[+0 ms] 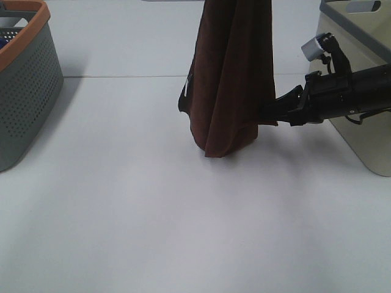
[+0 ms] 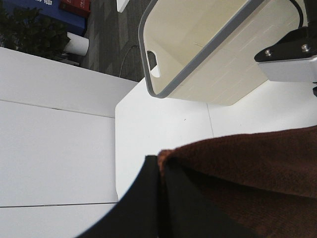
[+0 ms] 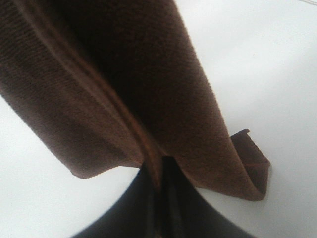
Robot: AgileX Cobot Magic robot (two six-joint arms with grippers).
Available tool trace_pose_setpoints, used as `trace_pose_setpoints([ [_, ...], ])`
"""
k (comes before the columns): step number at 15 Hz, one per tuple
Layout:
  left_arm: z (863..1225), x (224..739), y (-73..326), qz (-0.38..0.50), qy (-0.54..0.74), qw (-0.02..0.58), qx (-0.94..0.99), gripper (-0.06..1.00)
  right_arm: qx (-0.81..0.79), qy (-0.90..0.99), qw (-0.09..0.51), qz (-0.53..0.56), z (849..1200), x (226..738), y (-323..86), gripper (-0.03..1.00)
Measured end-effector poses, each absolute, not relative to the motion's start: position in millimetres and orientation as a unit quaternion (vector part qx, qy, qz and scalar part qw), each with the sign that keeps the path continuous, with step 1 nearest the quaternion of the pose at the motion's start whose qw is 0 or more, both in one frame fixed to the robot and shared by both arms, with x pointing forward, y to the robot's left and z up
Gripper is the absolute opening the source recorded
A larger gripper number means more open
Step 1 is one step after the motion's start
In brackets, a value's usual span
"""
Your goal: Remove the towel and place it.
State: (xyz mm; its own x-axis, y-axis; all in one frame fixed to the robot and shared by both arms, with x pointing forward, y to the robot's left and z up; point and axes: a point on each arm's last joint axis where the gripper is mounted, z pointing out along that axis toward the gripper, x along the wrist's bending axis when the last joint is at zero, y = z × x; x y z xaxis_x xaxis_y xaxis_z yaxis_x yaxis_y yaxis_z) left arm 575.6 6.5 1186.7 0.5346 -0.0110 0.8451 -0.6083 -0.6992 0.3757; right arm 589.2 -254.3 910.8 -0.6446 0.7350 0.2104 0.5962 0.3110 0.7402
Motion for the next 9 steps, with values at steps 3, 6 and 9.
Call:
trace_pose_setpoints([
  [3, 1187, 592, 27, 0.448, -0.155, 0.331, 0.816, 0.00, 0.415, 0.800, 0.105, 0.421, 943, 584, -255, 0.00],
  [6, 1186, 596, 32, 0.442, -0.134, 0.335, 0.821, 0.00, 0.396, 0.807, 0.175, 0.402, 979, 577, -262, 0.00],
  [9, 1185, 599, 36, 0.433, -0.100, 0.335, 0.831, 0.00, 0.394, 0.800, 0.248, 0.378, 1004, 574, -271, 0.00],
])
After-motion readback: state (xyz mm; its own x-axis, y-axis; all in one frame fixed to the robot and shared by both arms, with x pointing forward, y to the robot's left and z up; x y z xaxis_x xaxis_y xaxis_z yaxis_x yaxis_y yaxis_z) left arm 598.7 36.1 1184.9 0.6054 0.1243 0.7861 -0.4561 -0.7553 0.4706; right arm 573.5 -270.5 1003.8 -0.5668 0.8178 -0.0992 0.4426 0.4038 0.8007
